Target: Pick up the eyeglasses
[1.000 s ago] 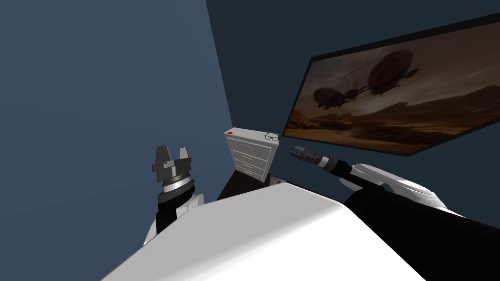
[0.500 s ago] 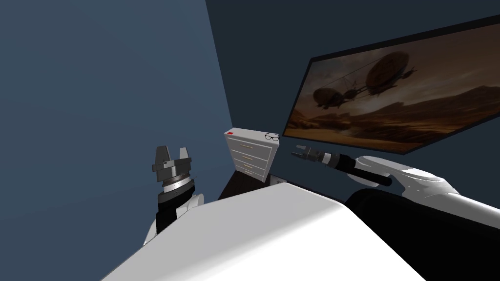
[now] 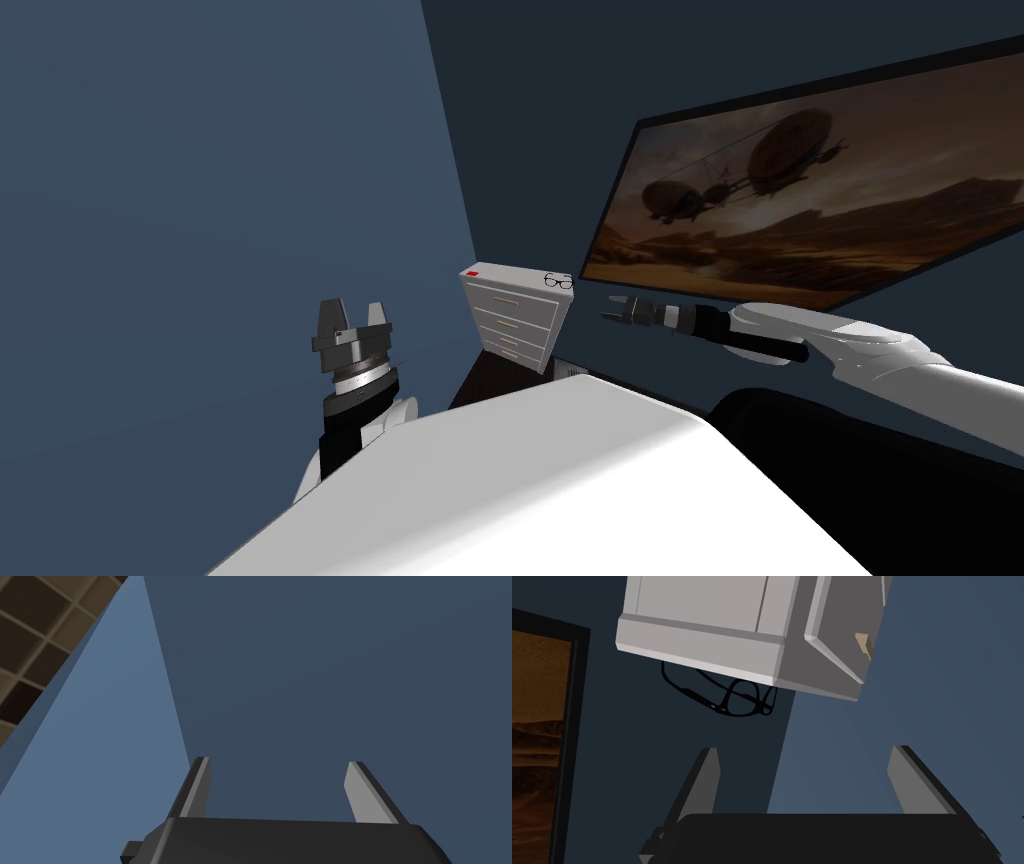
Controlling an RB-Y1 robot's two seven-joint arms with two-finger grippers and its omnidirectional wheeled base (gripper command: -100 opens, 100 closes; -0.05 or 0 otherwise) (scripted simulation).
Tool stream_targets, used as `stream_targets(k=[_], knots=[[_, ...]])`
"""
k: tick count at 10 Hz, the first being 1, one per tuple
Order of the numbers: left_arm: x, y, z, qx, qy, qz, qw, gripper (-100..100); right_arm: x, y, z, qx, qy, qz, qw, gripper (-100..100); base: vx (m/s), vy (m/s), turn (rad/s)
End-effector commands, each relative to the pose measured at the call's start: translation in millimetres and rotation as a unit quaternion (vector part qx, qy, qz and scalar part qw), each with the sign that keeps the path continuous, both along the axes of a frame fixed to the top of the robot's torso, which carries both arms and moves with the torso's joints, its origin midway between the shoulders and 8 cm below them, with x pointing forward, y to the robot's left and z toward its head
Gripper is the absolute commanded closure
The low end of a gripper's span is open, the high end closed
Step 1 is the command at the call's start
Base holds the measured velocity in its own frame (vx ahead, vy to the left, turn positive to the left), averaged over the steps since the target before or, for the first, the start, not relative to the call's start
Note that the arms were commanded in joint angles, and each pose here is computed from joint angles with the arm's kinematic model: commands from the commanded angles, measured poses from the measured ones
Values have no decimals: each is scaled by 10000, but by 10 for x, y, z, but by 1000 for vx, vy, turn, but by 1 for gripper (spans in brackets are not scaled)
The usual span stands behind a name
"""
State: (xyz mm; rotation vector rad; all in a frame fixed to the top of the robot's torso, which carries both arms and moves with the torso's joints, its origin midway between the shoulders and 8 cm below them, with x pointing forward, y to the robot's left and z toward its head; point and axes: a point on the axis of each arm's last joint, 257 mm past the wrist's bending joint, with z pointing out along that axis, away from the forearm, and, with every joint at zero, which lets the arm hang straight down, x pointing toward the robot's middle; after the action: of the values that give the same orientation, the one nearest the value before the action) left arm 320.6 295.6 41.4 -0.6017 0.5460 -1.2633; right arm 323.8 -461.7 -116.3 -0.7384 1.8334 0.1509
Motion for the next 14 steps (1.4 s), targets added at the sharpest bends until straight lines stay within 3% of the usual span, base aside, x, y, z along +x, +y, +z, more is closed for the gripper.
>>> stream_targets(k=[1, 3, 4, 5, 6, 7, 8, 10, 11, 14], knots=[[0, 0, 0, 0, 0, 0, 10000, 0, 6, -153, -17, -360, 153, 55, 9992, -100, 35, 48, -56], [0, 0, 0, 0, 0, 0, 10000, 0, 64, -95, 4, -476, 205, 213, 9984, -100, 20, 38, -8], [0, 0, 0, 0, 0, 0, 10000, 0, 76, -231, -11, -759, 329, 241, 9963, -100, 10, 44, -66], [0, 0, 0, 0, 0, 0, 10000, 0, 120, -186, 4, -842, 364, 357, 9951, -100, 13, 43, -32], [0, 0, 0, 0, 0, 0, 10000, 0, 126, -327, -9, -1090, 477, 356, 9923, -100, 33, 61, -40], [0, 0, 0, 0, 0, 0, 10000, 0, 177, -274, 7, -1181, 512, 485, 9905, -100, 35, 58, -31], [0, 0, 0, 0, 0, 0, 10000, 0, 187, -407, -3, -1414, 623, 486, 9868, -100, 43, 57, -52], [0, 0, 0, 0, 0, 0, 10000, 0, 251, -342, 16, -1521, 661, 638, 9841, -100, 25, 40, -17], [0, 0, 0, 0, 0, 0, 10000, 0, 284, -448, 16, -1770, 779, 683, 9787, -100, 36, 45, -49], [0, 0, 0, 0, 0, 0, 10000, 0, 392, -470, 38, -2119, 926, 890, 9688, -100, 38, 55, -40]])
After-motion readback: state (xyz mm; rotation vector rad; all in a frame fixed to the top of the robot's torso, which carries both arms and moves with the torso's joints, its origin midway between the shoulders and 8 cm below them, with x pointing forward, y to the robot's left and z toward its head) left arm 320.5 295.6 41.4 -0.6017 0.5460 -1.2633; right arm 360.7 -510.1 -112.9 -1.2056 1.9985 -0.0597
